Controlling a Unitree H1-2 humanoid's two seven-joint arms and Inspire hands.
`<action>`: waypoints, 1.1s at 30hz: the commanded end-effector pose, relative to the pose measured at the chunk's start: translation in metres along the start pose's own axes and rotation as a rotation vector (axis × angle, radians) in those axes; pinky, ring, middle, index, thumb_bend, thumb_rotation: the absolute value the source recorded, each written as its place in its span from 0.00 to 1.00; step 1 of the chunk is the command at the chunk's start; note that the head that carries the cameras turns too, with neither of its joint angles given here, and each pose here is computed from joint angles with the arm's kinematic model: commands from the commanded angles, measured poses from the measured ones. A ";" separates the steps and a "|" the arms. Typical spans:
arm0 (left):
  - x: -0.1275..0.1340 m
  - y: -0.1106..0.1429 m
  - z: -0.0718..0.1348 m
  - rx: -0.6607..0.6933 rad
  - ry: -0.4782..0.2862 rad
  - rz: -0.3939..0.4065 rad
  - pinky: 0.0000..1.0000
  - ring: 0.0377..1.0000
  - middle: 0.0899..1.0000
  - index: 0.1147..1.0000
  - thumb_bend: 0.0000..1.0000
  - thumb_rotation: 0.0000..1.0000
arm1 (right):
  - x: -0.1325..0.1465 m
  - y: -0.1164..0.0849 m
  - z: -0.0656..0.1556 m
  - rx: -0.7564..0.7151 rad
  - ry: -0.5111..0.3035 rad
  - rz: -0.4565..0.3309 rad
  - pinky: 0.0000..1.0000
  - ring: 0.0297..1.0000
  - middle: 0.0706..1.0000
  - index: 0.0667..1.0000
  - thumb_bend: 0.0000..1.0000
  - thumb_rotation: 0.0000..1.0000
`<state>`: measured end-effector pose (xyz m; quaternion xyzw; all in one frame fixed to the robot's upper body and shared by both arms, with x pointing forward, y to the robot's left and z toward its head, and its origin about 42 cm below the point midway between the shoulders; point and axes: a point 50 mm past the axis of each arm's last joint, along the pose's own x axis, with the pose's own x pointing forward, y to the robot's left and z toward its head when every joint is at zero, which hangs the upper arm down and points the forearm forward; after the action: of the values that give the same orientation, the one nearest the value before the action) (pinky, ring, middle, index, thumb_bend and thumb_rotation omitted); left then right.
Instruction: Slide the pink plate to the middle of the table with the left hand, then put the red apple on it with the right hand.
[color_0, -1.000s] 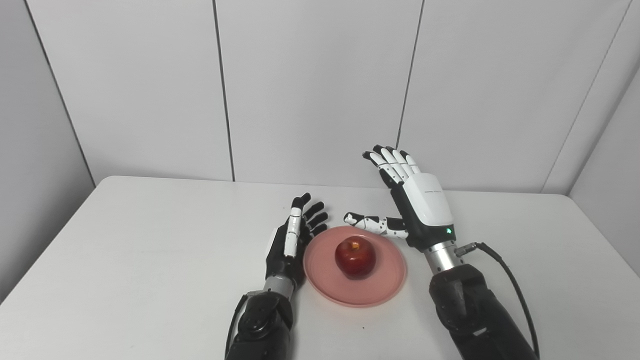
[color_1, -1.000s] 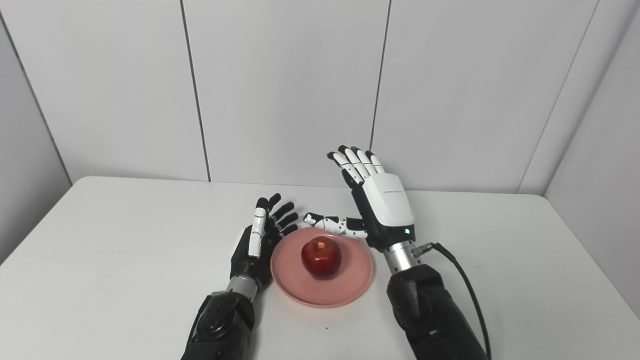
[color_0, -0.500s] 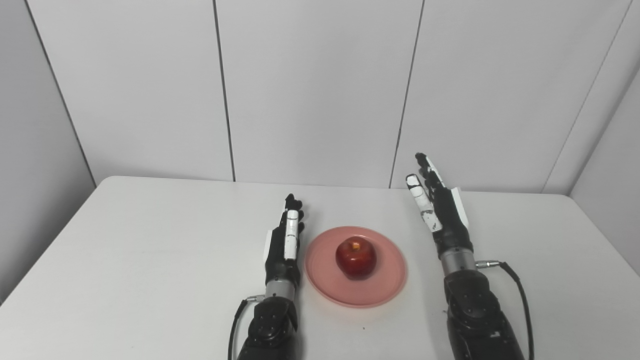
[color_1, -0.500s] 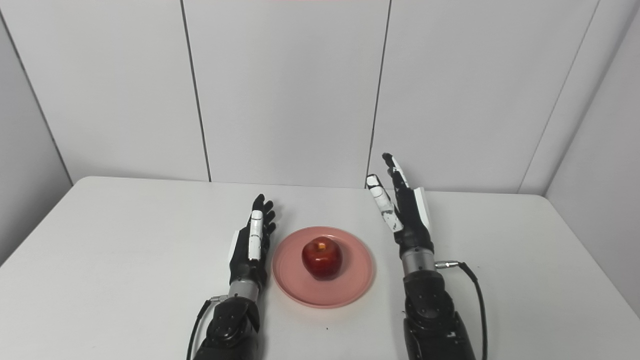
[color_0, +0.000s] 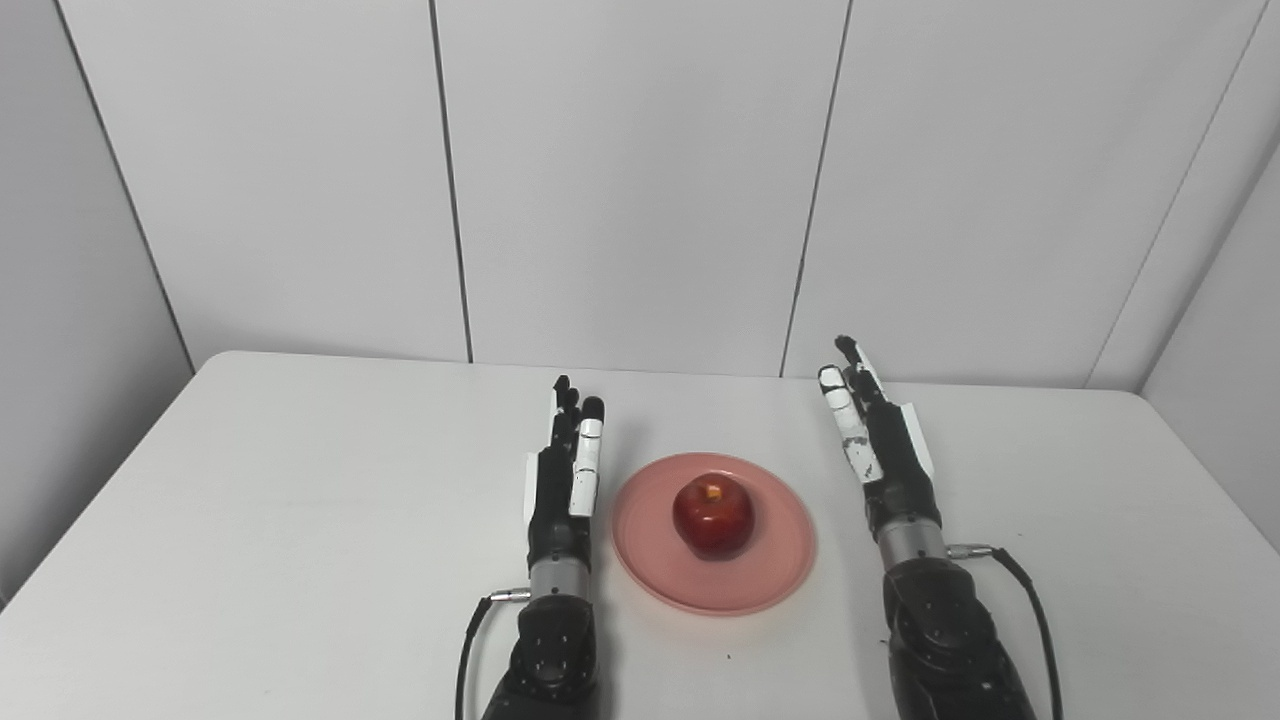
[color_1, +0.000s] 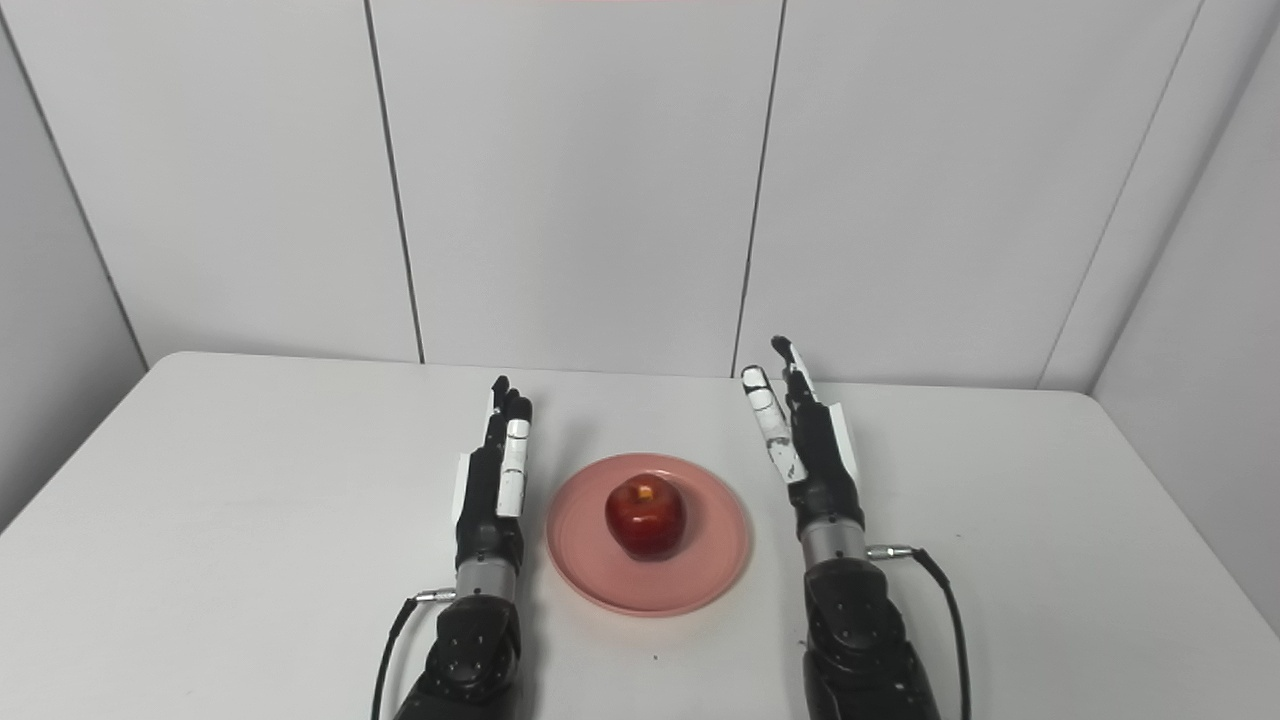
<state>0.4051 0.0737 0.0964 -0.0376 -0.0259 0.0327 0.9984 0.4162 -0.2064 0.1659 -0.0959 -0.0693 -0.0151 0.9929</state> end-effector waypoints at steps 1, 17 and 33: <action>-0.020 0.016 -0.029 0.055 0.088 0.025 1.00 1.00 1.00 1.00 0.68 1.00 | 0.007 0.001 0.018 0.015 -0.040 -0.011 1.00 1.00 1.00 0.95 0.77 1.00; -0.001 0.031 -0.009 0.070 0.162 -0.021 1.00 1.00 1.00 1.00 0.69 1.00 | -0.012 0.013 -0.025 0.361 0.193 -0.103 1.00 1.00 1.00 0.98 0.75 1.00; 0.003 0.041 -0.004 0.054 0.249 -0.030 1.00 1.00 1.00 1.00 0.70 0.92 | -0.025 0.030 -0.055 0.529 0.239 -0.161 1.00 1.00 1.00 1.00 0.77 1.00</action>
<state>0.4127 0.1104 0.1066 -0.0192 0.0519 0.0020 0.9985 0.4035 -0.1924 0.1149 0.1626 0.0162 -0.0805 0.9833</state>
